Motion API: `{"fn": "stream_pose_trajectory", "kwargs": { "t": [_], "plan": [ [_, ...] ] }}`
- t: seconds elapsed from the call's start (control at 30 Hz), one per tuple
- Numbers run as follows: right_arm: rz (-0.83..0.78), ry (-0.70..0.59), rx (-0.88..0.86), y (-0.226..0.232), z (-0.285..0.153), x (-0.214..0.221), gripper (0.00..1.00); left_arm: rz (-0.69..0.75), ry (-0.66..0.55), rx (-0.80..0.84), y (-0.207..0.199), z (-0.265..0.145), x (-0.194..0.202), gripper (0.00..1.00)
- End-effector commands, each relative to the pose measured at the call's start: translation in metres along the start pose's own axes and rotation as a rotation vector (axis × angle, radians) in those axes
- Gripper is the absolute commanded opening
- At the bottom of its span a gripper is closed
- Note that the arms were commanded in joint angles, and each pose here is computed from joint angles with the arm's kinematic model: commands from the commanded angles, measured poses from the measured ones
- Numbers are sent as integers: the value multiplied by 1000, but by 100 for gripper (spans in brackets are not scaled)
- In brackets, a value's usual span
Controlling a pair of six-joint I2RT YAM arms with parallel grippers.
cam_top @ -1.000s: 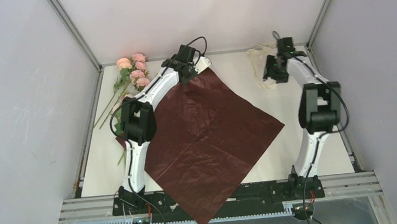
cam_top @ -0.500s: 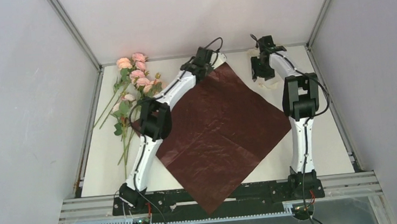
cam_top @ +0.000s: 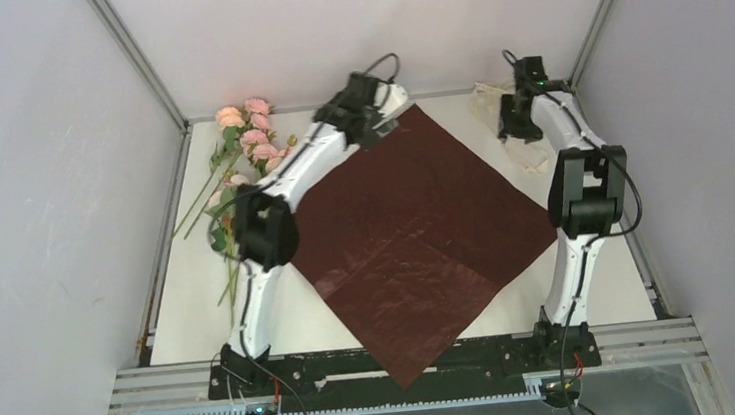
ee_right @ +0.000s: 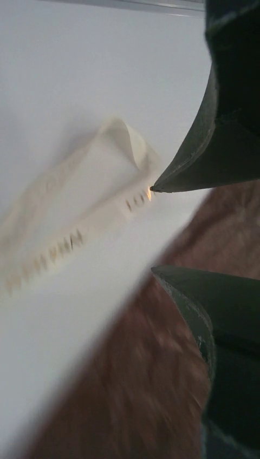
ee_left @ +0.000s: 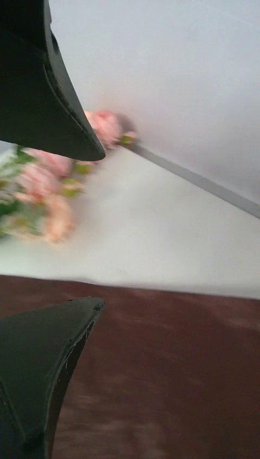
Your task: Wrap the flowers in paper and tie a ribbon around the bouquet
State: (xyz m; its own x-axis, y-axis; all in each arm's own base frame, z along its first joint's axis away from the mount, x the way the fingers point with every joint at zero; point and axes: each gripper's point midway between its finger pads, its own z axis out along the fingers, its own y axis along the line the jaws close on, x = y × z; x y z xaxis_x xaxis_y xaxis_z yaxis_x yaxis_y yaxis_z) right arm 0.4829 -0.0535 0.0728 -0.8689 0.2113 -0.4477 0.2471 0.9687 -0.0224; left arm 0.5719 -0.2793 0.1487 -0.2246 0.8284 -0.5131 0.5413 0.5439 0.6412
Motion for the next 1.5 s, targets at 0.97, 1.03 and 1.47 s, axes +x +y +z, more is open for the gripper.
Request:
{"fn": "stream_pose_trajectory", "kwargs": {
  "t": [0.97, 1.03, 1.47],
  "plan": [
    [-408, -194, -354, 223, -188, 119, 62, -429, 664, 174, 178, -88, 440, 58],
    [-414, -192, -341, 221, -185, 120, 63, -389, 681, 207, 171, -82, 449, 58],
    [-446, -184, -276, 226, -171, 121, 63, -175, 786, 600, 102, -87, 481, 55]
  ]
}}
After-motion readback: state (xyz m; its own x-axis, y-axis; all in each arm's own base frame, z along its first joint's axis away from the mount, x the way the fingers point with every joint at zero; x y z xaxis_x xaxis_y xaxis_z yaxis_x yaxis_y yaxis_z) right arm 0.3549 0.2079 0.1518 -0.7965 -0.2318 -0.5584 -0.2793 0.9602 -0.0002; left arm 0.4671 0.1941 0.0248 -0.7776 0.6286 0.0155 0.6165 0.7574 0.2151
